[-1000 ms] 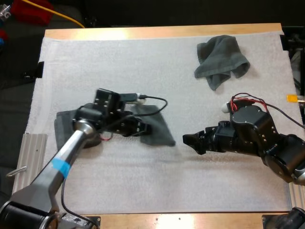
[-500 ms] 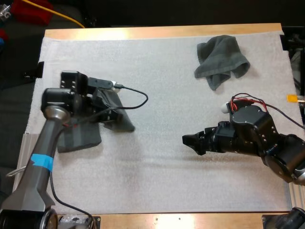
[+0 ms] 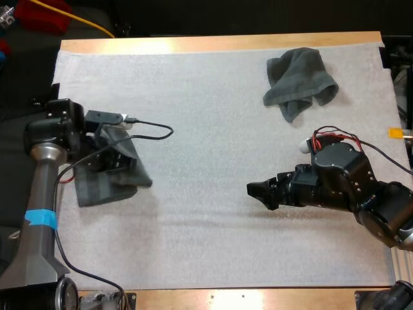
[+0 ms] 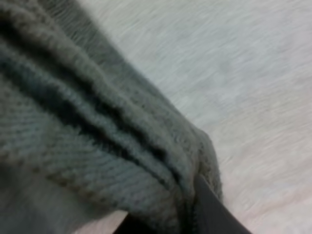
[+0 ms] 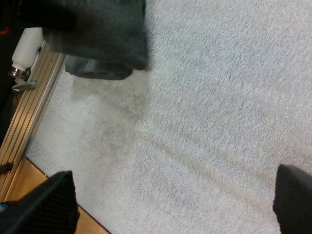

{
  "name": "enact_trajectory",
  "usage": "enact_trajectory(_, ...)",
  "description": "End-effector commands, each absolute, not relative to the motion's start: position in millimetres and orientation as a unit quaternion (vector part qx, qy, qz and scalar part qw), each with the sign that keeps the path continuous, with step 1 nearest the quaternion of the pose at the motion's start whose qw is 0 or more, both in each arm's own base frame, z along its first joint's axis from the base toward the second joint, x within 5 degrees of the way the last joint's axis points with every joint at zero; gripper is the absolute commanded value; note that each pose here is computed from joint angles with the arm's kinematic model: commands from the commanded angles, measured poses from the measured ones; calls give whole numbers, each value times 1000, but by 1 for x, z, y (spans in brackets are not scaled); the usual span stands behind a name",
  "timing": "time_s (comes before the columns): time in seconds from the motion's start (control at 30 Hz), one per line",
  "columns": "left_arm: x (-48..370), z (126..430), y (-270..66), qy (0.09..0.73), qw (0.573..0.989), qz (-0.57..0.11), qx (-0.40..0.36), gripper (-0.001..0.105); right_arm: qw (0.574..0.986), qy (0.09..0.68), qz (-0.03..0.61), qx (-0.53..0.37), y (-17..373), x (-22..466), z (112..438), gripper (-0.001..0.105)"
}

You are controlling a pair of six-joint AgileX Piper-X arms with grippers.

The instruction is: Pick towel from pile, fold and stack

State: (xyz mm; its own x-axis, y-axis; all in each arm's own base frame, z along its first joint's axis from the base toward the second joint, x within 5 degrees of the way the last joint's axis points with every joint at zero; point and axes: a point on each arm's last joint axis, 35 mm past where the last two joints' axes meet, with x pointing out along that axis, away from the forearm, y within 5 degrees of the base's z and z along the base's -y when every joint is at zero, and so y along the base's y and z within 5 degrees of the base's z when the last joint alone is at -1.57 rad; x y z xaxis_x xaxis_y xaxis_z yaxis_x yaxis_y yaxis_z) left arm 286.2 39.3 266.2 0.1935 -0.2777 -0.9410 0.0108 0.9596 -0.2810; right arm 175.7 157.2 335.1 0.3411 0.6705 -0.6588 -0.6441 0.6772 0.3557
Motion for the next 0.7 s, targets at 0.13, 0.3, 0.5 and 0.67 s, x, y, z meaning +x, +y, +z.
enact_trajectory(0.13,281,269,49,636,762,-68,-101,0,814,416,405,14,156,173,336,79)
enact_trajectory(0.3,280,268,54,648,759,-23,-66,0,813,419,405,12,156,173,335,79)
enact_trajectory(0.5,275,257,56,660,749,-6,-53,1,813,419,405,12,156,173,335,79)
enact_trajectory(0.67,268,238,57,678,734,25,-31,18,813,419,405,12,156,173,335,79)
